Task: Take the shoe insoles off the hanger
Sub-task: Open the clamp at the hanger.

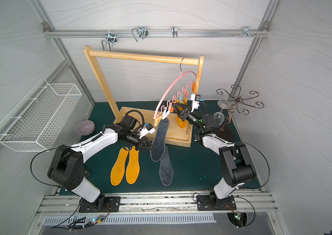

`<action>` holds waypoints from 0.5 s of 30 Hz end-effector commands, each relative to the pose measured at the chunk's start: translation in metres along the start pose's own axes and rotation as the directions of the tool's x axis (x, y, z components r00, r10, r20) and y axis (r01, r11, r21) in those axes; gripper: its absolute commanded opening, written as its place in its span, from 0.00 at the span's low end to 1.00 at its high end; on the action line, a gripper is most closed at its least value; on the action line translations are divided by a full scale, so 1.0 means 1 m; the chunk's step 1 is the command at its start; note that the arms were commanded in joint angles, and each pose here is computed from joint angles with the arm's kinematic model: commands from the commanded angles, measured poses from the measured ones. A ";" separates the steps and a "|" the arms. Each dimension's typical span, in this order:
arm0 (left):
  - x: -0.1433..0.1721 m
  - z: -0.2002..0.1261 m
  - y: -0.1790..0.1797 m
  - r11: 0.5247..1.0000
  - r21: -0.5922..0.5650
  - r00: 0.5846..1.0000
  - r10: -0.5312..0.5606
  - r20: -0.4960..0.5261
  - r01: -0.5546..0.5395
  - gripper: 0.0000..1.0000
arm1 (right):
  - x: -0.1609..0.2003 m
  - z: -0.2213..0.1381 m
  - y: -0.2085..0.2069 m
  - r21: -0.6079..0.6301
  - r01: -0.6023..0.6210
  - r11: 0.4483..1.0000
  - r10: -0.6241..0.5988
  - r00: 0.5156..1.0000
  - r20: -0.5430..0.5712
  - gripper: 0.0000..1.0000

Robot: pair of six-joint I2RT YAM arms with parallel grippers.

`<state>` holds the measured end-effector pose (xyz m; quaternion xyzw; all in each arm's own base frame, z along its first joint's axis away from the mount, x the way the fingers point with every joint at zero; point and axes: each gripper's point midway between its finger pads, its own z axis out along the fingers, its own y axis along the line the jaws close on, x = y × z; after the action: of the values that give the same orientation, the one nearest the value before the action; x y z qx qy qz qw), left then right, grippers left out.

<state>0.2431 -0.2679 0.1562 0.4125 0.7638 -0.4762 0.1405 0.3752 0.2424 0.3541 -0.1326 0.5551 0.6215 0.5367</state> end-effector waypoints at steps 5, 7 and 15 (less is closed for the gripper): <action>0.013 -0.016 -0.006 0.999 -0.020 0.999 0.031 0.010 -0.031 0.00 | 0.014 -0.010 -0.016 0.050 -0.046 0.998 0.047 0.999 -0.009 0.42; 0.015 -0.020 -0.007 0.999 -0.026 1.000 0.026 0.014 -0.025 0.00 | 0.019 -0.014 -0.016 0.057 -0.039 0.998 0.040 0.999 -0.014 0.43; 0.021 -0.030 -0.015 0.996 -0.057 0.997 0.064 0.045 -0.062 0.00 | 0.037 -0.029 -0.012 0.069 -0.026 0.997 0.030 0.998 -0.051 0.50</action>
<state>0.2219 -0.2354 0.1561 0.3992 0.7750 -0.4651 0.1539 0.3672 0.2397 0.2992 -0.1073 0.6026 0.6122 0.5006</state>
